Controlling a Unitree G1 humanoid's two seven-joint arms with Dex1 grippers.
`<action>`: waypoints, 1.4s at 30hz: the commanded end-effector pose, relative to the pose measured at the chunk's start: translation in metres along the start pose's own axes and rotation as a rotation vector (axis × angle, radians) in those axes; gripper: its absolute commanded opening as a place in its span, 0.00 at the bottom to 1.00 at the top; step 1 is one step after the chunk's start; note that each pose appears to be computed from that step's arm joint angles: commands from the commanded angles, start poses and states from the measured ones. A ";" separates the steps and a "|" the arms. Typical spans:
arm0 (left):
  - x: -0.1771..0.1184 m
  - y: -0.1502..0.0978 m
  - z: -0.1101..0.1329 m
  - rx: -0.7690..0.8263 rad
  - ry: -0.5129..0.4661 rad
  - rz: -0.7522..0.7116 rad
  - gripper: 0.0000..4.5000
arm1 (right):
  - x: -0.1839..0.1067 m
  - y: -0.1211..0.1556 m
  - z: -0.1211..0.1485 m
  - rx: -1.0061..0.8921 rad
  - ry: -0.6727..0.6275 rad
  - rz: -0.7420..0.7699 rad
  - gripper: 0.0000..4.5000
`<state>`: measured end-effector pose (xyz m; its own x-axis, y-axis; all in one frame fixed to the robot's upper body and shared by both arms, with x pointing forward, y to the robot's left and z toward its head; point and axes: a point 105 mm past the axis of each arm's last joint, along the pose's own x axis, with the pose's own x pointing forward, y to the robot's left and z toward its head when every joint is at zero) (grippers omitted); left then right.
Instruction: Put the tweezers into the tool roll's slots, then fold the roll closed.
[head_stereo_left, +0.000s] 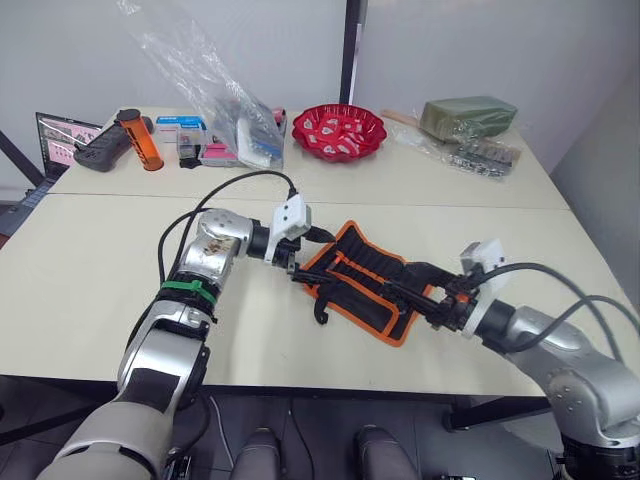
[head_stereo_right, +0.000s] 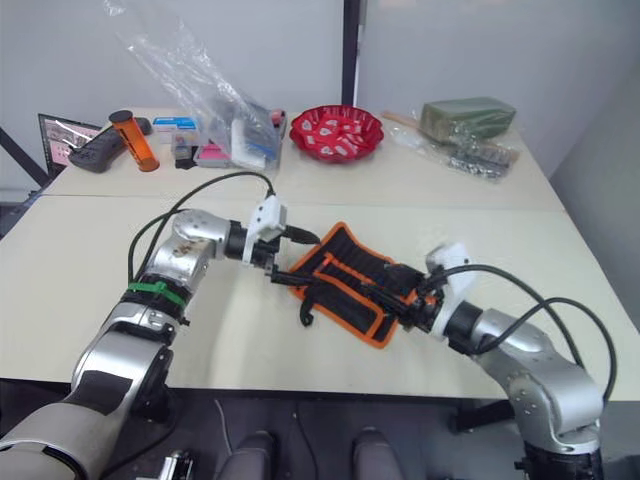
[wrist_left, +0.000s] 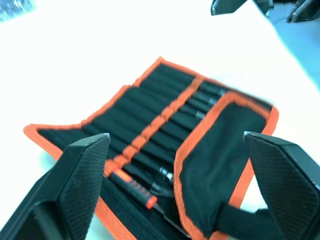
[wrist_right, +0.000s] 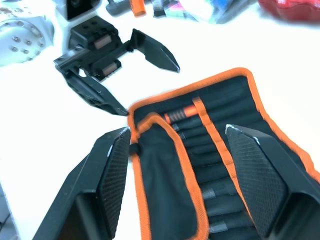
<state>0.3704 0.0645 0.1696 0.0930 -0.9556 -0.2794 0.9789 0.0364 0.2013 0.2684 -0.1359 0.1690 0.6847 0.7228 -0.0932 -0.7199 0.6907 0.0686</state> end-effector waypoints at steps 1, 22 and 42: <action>-0.001 -0.002 0.013 -0.012 -0.076 -0.002 0.87 | 0.003 0.004 -0.004 -0.036 0.027 -0.012 0.61; 0.059 -0.041 -0.046 -0.053 0.008 -0.056 0.00 | 0.041 -0.006 -0.068 -0.079 0.158 -0.170 0.00; 0.028 0.008 -0.066 -0.114 0.024 0.262 0.00 | 0.032 0.001 -0.097 -0.086 0.270 -0.173 0.00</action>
<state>0.3810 0.0472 0.0904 0.2716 -0.9219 -0.2762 0.9598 0.2382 0.1486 0.2841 -0.1142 0.0802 0.7687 0.5566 -0.3151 -0.6010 0.7972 -0.0581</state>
